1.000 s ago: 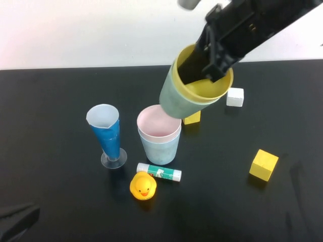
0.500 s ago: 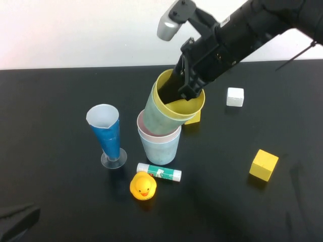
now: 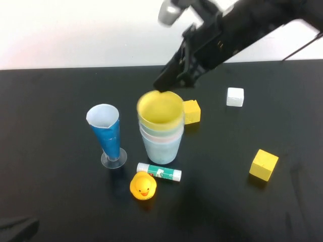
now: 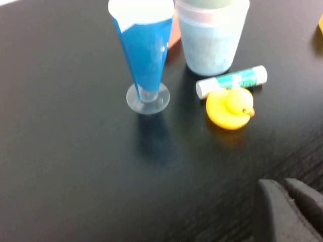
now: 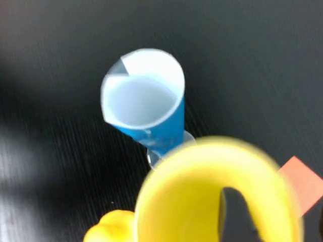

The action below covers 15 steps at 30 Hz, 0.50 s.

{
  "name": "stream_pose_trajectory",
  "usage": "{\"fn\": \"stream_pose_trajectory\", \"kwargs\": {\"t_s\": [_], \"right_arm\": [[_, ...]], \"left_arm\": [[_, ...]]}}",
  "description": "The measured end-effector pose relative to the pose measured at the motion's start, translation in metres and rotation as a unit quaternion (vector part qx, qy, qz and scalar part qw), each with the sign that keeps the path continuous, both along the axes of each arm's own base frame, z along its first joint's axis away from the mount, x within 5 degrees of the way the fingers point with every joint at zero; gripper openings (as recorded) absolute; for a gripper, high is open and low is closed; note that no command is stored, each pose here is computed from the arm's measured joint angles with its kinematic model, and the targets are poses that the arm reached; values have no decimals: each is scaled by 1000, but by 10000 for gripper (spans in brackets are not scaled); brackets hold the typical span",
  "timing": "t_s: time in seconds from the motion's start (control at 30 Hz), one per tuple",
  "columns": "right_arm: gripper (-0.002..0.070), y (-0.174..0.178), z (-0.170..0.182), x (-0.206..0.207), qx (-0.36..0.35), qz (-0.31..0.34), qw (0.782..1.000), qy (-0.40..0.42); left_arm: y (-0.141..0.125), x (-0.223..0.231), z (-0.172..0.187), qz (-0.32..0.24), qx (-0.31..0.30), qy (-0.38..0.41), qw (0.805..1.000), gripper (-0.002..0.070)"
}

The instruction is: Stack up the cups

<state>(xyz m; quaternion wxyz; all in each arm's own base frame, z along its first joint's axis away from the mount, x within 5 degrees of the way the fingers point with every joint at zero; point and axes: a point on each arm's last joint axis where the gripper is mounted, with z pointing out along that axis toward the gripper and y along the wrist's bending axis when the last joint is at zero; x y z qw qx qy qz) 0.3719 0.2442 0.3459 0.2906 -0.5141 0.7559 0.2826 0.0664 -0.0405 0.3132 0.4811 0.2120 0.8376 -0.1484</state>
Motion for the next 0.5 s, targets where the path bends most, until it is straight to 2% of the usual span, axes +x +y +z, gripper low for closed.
{"fn": "stream_pose_trajectory", "kwargs": {"t_s": [0.07, 0.13, 0.2, 0.27, 0.37, 0.5], "right_arm": [[298, -5, 17, -11, 7, 14, 1000, -8], [229, -10, 40, -29, 21, 49, 998, -24], [118, -15, 63, -48, 46, 81, 994, -49], [53, -22, 85, -67, 66, 96, 990, -74], [21, -37, 109, -101, 83, 104, 986, -96], [10, -55, 110, -133, 92, 83, 986, -115]], "left_arm": [[2, -3, -2, 0, 7, 13, 1000, 1], [6, -10, -4, 3, 7, 25, 1000, 1], [11, -19, -4, 8, -2, 23, 1000, 1], [20, -30, -1, 18, -17, -2, 1000, 2], [33, -44, 0, 42, -41, -50, 997, 1], [46, -58, -11, 69, -81, -87, 990, 1]]}}
